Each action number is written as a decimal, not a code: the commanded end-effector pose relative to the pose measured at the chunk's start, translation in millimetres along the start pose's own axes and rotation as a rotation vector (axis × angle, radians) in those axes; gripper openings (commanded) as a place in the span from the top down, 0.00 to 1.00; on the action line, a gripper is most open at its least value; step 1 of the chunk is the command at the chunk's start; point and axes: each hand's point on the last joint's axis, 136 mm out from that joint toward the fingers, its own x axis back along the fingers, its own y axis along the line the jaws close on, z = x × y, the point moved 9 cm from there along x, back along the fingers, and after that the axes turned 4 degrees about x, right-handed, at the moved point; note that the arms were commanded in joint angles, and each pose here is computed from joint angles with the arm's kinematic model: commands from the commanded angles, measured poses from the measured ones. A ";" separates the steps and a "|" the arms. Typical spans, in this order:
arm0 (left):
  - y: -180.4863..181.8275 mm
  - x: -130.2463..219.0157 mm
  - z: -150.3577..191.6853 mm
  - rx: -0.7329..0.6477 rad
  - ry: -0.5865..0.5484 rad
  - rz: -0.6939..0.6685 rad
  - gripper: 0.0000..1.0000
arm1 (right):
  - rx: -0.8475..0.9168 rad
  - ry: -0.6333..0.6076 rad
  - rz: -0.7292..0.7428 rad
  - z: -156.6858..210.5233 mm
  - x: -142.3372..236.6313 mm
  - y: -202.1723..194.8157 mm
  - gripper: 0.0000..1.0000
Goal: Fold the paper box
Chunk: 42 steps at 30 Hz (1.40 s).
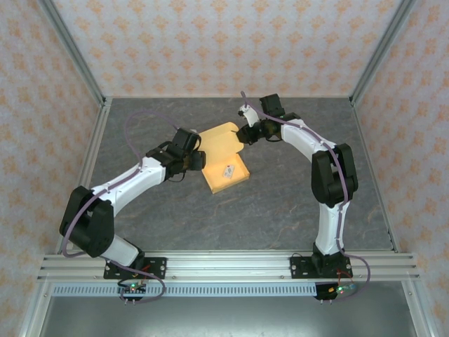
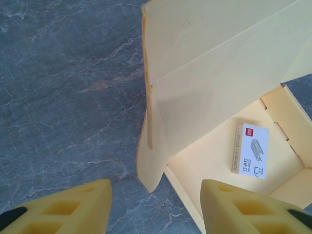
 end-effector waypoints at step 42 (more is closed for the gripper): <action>20.3 -17.9 -47.0 -0.072 0.006 0.037 0.40 | 0.075 -0.014 0.028 -15.8 26.6 10.9 1.00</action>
